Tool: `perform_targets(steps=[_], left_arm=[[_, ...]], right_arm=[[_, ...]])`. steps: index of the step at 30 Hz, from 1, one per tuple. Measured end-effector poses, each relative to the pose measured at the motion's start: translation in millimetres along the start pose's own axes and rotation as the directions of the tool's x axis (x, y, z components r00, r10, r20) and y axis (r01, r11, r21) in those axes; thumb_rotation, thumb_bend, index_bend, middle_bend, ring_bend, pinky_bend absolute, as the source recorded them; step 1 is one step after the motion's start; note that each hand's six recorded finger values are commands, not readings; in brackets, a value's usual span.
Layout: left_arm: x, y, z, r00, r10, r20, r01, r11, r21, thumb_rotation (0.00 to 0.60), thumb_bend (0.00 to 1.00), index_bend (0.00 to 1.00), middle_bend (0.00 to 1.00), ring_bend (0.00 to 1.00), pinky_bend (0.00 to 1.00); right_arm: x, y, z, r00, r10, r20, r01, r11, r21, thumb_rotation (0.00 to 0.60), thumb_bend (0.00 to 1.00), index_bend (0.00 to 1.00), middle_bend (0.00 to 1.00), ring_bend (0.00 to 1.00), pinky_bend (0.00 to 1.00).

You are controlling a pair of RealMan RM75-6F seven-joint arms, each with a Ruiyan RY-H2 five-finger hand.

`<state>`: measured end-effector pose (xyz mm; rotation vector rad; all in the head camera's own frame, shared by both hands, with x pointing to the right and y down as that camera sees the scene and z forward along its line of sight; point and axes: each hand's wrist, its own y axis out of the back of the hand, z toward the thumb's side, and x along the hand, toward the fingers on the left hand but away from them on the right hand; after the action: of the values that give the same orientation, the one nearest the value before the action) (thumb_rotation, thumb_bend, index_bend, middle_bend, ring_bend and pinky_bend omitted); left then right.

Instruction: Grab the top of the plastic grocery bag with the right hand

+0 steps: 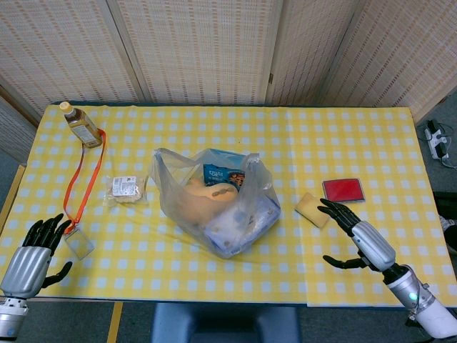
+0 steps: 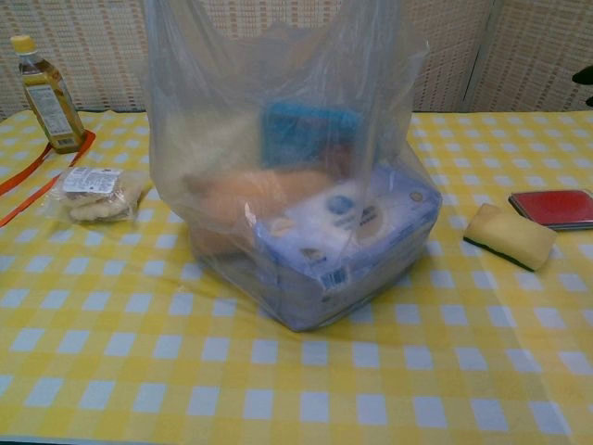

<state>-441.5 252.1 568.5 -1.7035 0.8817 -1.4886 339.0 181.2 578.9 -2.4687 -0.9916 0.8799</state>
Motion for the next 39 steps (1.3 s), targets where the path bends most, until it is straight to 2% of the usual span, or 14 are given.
perform_targets(steps=[3,6,9,11,16,22,30,36,39], left_arm=[[0.6,1.0,-1.6,1.0,0.003,-0.004,-0.003,1.0,-0.001,0.6,0.35,0.0,0.03,0.01,0.0],[1.2,1.0,-2.6,1.0,0.001,-0.006,-0.001,1.0,-0.002,0.6,0.34,0.0,0.03,0.01,0.0],[1.6,1.0,-3.0,1.0,0.0,-0.005,0.0,1.0,-0.004,0.6,0.35,0.0,0.03,0.01,0.0],[1.5,1.8,-3.7,1.0,0.002,-0.006,-0.002,1.0,-0.005,0.6,0.35,0.0,0.03,0.01,0.0],[1.0,3.2,-7.7,1.0,0.002,-0.018,-0.002,1.0,-0.014,0.6,0.35,0.0,0.03,0.01,0.0],[0.6,4.9,-8.8,1.0,0.003,-0.017,-0.004,1.0,-0.02,0.6,0.35,0.0,0.03,0.01,0.0],[-1.6,8.4,-10.5,1.0,0.014,-0.02,-0.015,0.999,-0.03,0.6,0.35,0.0,0.03,0.01,0.0],[-1.3,10.6,-16.4,0.999,0.016,-0.041,-0.018,0.999,-0.043,0.6,0.35,0.0,0.03,0.02,0.0],[-1.4,11.6,-17.2,0.999,0.016,-0.042,-0.018,0.999,-0.048,0.6,0.35,0.0,0.03,0.02,0.0]], right_arm=[[-14.5,1.3,9.0,0.999,0.024,-0.047,-0.029,0.994,-0.103,0.6,0.27,0.0,0.0,0.0,0.0],[-27.3,2.4,17.8,0.995,0.036,-0.091,-0.056,0.972,-0.227,0.6,0.27,0.0,0.0,0.0,0.0],[-40.6,4.1,26.9,0.99,0.038,-0.136,-0.085,0.929,-0.361,0.6,0.26,0.0,0.0,0.0,0.0],[-50.1,5.5,33.5,0.985,0.038,-0.166,-0.11,0.887,-0.448,0.6,0.26,0.0,0.0,0.0,0.0],[-75.2,10.2,51.5,0.97,0.046,-0.239,-0.181,0.794,-0.58,0.6,0.26,0.0,0.0,0.0,0.0],[-99.2,12.3,66.7,0.957,0.057,-0.283,-0.232,0.734,-0.639,0.6,0.26,0.0,0.0,0.0,0.0],[-123.4,4.8,77.3,0.949,0.093,-0.301,-0.279,0.69,-0.668,0.6,0.26,0.0,0.0,0.0,0.0],[-139.8,-1.5,88.5,0.94,0.13,-0.316,-0.326,0.622,-0.712,0.6,0.24,0.0,0.0,0.0,0.0],[-149.9,-4.6,95.9,0.933,0.151,-0.325,-0.346,0.618,-0.706,0.6,0.24,0.0,0.0,0.0,0.0]])
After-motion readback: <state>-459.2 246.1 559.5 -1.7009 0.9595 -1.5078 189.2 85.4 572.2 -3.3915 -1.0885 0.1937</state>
